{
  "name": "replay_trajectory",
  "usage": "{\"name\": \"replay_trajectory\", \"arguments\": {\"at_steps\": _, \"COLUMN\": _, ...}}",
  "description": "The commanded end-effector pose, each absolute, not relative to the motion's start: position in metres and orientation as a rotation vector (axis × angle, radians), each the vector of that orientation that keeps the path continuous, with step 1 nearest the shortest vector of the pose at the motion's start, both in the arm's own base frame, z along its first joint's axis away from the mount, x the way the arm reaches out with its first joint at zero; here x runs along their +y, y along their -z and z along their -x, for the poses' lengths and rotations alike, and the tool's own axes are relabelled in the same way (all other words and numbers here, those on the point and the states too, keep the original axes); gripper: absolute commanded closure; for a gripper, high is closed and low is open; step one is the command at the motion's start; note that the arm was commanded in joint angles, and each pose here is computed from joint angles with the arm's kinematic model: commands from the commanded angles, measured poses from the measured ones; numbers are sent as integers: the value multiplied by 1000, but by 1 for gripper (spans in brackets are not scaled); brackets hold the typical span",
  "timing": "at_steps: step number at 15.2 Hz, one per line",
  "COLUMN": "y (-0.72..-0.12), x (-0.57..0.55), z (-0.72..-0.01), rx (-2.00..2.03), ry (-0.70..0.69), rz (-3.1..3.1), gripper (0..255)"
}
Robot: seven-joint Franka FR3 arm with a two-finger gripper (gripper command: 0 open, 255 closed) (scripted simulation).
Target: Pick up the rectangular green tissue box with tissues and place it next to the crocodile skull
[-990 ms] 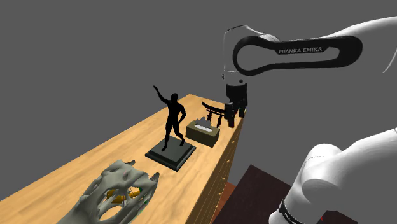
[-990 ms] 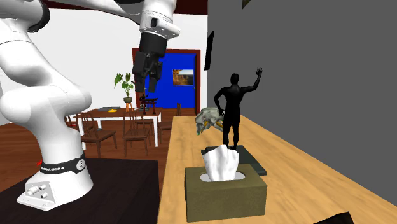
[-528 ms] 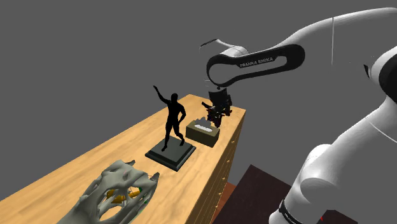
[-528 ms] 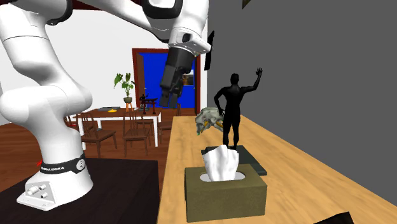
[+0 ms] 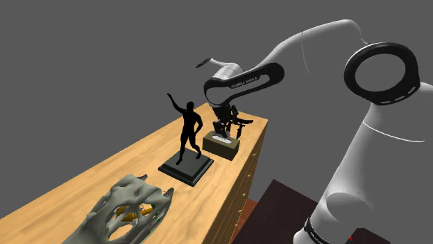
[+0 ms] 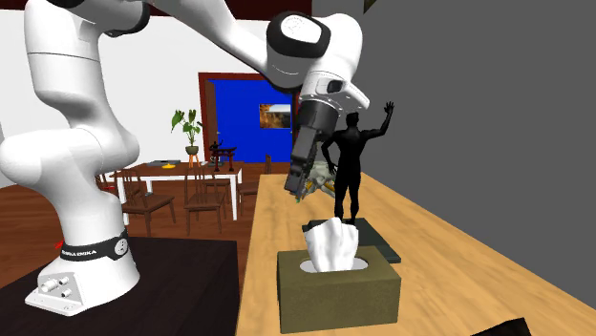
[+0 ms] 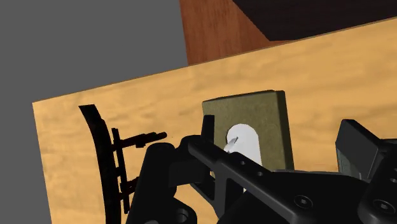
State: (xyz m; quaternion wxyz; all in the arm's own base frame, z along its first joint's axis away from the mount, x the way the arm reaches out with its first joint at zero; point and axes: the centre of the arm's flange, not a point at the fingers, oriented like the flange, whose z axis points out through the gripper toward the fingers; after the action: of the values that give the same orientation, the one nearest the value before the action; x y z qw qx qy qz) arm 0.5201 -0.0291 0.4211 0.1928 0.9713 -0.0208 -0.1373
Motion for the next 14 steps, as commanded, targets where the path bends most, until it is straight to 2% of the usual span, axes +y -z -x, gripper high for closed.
{"name": "replay_trajectory", "arguments": {"at_steps": 1, "y": -406, "x": -37, "z": -543, "rx": -62, "ry": 395, "rz": -2682, "gripper": 0}}
{"name": "replay_trajectory", "arguments": {"at_steps": 5, "y": -384, "x": -50, "z": -577, "rx": -69, "ry": 411, "rz": -2616, "gripper": 0}}
{"name": "replay_trajectory", "arguments": {"at_steps": 14, "y": -350, "x": -68, "z": -565, "rx": -69, "ry": 411, "rz": -2616, "gripper": 0}}
